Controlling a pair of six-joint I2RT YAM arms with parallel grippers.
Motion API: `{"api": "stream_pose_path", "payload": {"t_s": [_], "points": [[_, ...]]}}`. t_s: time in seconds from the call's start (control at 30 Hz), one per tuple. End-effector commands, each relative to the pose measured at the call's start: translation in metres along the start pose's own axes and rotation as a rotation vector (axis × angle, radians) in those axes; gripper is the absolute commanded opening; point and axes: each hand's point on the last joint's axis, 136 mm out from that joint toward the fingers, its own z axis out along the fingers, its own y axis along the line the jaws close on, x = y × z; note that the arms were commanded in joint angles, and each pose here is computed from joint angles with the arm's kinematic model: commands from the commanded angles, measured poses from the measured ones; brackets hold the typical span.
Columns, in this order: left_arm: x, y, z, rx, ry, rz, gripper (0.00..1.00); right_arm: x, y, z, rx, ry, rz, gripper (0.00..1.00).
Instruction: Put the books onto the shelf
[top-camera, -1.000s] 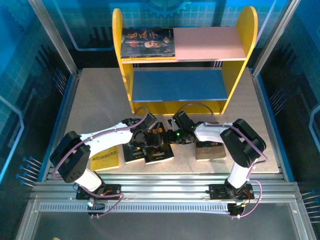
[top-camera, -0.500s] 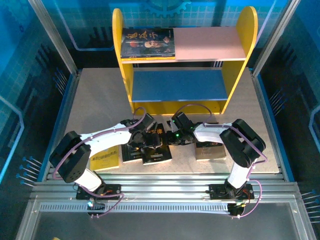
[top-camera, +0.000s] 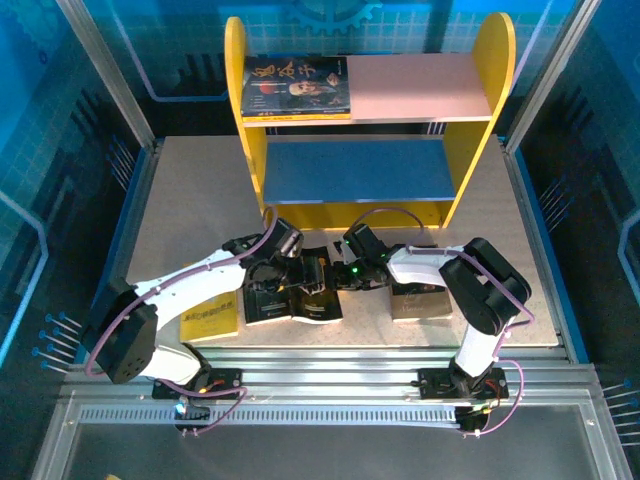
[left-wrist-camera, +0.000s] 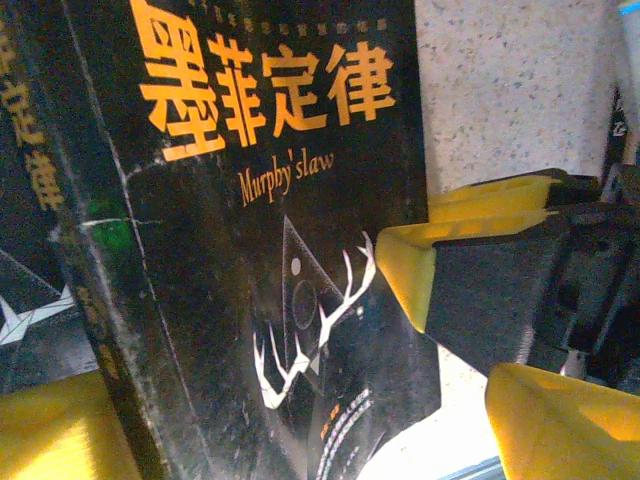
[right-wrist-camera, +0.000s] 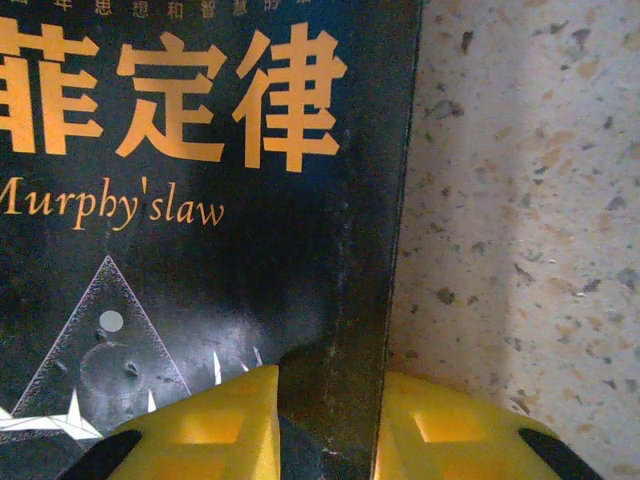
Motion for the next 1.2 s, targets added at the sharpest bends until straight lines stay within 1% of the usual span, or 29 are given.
{"api": "stream_pose_path", "payload": {"t_s": [0.0,0.13,0.3,0.4,0.47,0.67,0.73,0.8,0.9,1.0,1.1,1.17], "points": [[-0.020,-0.037,-0.004,0.130,-0.046,0.069,0.81,0.047,-0.014,0.011,0.051,0.158,0.030,0.28],[-0.018,-0.027,0.010,0.072,-0.019,0.066,0.72,0.046,-0.011,0.008,0.042,0.147,0.023,0.28],[-0.021,-0.024,0.016,0.039,-0.019,0.073,0.62,0.045,-0.008,0.005,0.031,0.139,0.018,0.29],[-0.022,-0.023,0.013,0.031,-0.023,0.082,0.52,0.044,-0.008,0.004,0.030,0.132,0.023,0.30],[-0.023,-0.022,0.010,0.021,-0.032,0.086,0.48,0.044,-0.007,0.004,0.026,0.125,0.021,0.31],[-0.028,-0.021,0.001,0.002,-0.061,0.106,0.29,0.038,-0.005,-0.004,0.015,0.105,0.010,0.37],[-0.029,-0.022,0.000,0.004,-0.061,0.114,0.25,0.035,-0.002,-0.007,0.006,0.095,0.006,0.39],[-0.029,-0.023,0.000,0.007,-0.061,0.116,0.22,0.033,-0.002,-0.009,0.006,0.089,0.004,0.41],[-0.030,-0.025,-0.004,0.014,-0.072,0.130,0.17,0.030,-0.002,-0.014,0.006,0.075,0.003,0.44],[-0.032,-0.030,-0.012,0.032,-0.084,0.160,0.09,0.026,-0.003,-0.023,0.015,0.062,-0.002,0.45],[-0.034,-0.039,-0.029,0.064,-0.113,0.217,0.00,0.019,-0.003,-0.043,0.030,0.025,-0.019,0.46],[-0.035,-0.050,-0.047,0.122,-0.148,0.280,0.00,0.013,-0.003,-0.060,0.041,-0.013,-0.026,0.48]]}}
